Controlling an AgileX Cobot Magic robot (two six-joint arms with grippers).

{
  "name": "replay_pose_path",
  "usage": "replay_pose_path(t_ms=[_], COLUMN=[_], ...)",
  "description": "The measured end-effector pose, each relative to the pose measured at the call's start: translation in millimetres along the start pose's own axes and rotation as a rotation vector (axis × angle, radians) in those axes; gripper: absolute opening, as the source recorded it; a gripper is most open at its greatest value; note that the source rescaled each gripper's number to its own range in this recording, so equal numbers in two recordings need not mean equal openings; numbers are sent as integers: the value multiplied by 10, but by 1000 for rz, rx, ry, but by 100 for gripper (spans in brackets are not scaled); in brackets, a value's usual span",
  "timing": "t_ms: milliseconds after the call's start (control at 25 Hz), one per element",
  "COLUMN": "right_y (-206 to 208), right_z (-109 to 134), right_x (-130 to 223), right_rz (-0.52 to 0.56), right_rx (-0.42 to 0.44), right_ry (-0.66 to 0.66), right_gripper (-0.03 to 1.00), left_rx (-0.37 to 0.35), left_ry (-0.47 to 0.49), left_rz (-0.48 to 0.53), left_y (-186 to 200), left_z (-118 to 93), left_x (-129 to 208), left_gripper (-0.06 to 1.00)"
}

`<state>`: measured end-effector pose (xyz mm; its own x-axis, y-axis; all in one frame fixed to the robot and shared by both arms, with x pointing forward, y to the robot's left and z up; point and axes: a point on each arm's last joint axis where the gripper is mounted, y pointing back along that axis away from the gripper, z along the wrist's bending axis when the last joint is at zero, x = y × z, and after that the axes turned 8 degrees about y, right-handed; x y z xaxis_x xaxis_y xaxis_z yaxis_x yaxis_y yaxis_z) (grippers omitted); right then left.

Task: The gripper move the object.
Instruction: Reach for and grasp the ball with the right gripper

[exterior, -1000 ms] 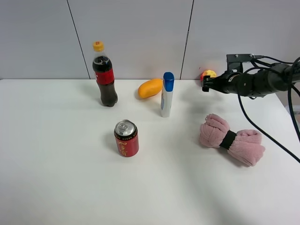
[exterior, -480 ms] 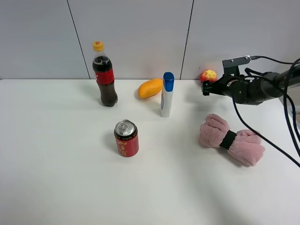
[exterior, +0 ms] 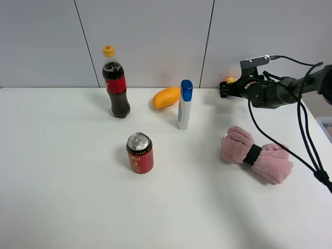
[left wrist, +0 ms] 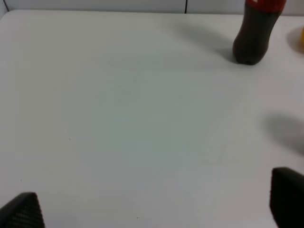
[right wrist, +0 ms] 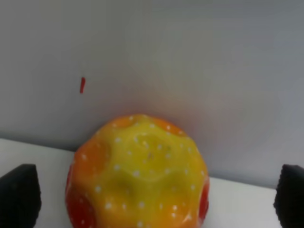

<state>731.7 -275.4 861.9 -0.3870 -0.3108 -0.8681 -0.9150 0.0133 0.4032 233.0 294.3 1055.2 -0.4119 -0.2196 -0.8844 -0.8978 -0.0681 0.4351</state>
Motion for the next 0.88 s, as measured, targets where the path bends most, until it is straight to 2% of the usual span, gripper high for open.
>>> replay_pose_path(t_ms=[560,600,680,800,880], right_y=[-304,-306,-306,-310,-310], right_z=[223,223,226,215,215], right_x=[150,149,150,145,145], right_rz=[19,17,17,11,12], right_rx=[-38,-37,-37,-33,-33], right_ry=[11,11,10,-3,-9], right_gripper=[98,91,63,1,0], left_rx=[0,0,0,0,0], left_ry=[0,0,0,0,0], left_rz=[0,0,0,0,0], left_y=[0,0,0,0,0], left_z=[0,0,0,0,0], left_x=[0,0,0,0,0], left_gripper=[100,100,100,100,100])
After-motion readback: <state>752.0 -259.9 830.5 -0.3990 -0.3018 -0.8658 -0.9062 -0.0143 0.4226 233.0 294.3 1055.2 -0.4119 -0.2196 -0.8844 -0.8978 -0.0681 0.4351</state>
